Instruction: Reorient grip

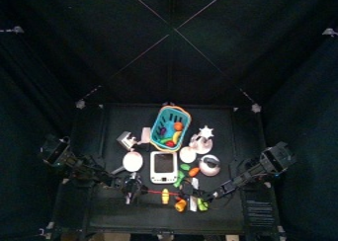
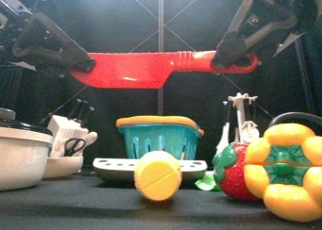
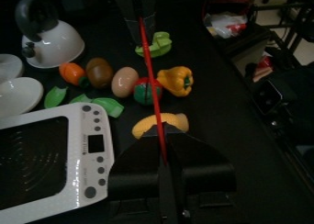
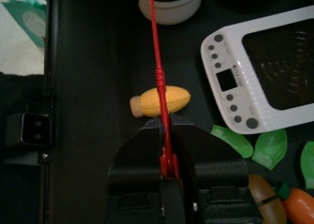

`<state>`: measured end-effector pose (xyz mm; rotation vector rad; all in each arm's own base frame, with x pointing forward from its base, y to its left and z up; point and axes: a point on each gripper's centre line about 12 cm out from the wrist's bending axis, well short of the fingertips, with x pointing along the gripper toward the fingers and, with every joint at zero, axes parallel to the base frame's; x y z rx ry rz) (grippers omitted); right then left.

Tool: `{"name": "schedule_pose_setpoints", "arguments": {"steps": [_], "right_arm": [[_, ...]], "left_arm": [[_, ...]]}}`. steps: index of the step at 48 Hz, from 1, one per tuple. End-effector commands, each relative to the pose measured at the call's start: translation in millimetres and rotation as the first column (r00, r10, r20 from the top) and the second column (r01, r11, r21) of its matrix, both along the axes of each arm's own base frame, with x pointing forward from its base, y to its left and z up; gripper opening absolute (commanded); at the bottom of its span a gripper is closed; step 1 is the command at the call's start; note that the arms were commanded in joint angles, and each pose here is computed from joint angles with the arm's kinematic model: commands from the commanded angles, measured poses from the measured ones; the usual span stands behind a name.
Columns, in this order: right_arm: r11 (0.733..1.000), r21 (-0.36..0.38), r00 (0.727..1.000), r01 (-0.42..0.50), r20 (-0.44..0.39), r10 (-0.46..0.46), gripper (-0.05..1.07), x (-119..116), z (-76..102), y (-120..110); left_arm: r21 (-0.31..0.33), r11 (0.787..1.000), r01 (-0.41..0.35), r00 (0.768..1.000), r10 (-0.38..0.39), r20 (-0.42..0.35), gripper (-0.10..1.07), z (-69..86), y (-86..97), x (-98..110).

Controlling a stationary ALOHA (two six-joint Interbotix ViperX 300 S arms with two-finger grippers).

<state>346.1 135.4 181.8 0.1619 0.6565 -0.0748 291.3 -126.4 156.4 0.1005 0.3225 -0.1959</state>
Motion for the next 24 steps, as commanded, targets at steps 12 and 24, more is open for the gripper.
{"name": "schedule_pose_setpoints", "arguments": {"steps": [12,24], "right_arm": [[1.0,0.005,1.0,-0.003,-0.001,0.003,0.4,2,-0.7,0],[1.0,-0.001,1.0,-0.009,-0.008,0.009,0.4,0,-3.7,1]], "left_arm": [[-0.058,0.998,-0.036,0.999,0.034,-0.03,0.36,-1.1,-14.8,13],[-0.093,0.993,-0.071,0.997,0.068,-0.031,0.36,2.7,-16.9,20]]}}
